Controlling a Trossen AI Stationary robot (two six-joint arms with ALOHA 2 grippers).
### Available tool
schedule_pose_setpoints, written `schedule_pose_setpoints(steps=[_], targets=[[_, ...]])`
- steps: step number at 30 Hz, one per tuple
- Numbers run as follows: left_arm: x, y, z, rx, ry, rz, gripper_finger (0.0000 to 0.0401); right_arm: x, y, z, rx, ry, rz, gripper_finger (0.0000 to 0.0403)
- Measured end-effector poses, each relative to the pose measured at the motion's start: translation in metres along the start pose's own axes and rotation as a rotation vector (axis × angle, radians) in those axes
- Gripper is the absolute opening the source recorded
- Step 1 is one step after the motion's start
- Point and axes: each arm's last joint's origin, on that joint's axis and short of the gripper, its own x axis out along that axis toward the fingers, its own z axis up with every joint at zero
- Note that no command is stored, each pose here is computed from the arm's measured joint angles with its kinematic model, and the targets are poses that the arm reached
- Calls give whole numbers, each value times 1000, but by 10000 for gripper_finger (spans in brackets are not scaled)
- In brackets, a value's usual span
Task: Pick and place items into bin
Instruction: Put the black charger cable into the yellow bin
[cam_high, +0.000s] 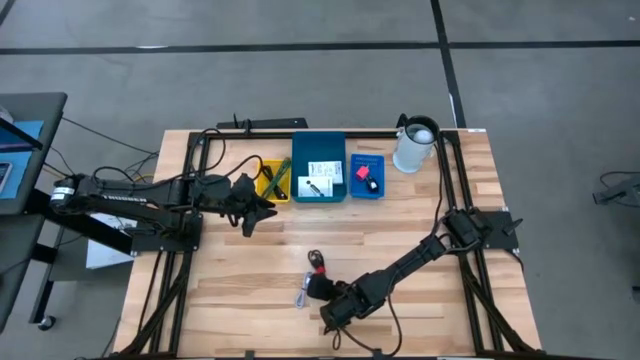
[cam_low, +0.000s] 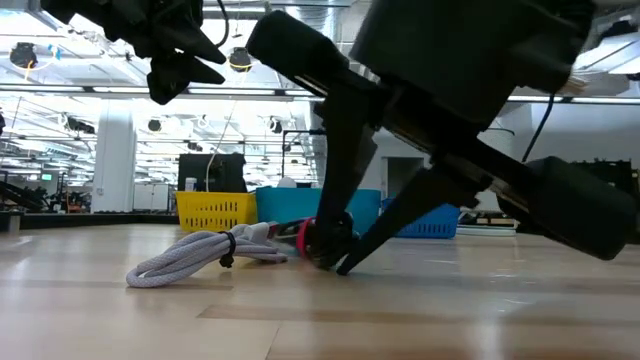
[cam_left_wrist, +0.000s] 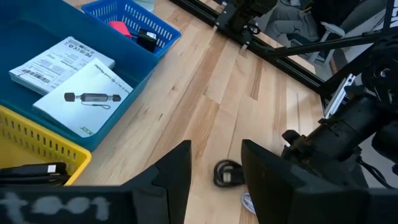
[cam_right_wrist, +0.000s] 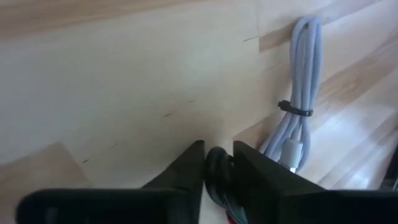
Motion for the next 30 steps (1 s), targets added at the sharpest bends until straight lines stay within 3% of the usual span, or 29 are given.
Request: schedule_pose_setpoints(steps=[5, 15, 19, 26, 30], targets=[[0, 0, 0, 0, 0, 1, 128, 1, -1, 1, 51, 2, -14, 31], [0, 0, 0, 0, -1, 1, 128, -2, -1, 4, 49, 62, -73, 44], [0, 0, 0, 0, -1, 1, 128, -10, -12, 9, 83, 69, -127, 28], [0, 0, 0, 3, -1, 1, 128, -38, -44, 18, 262, 44, -202, 29], [0, 0, 0, 36, -3, 5, 128, -61, -62, 27, 298, -1, -242, 31]])
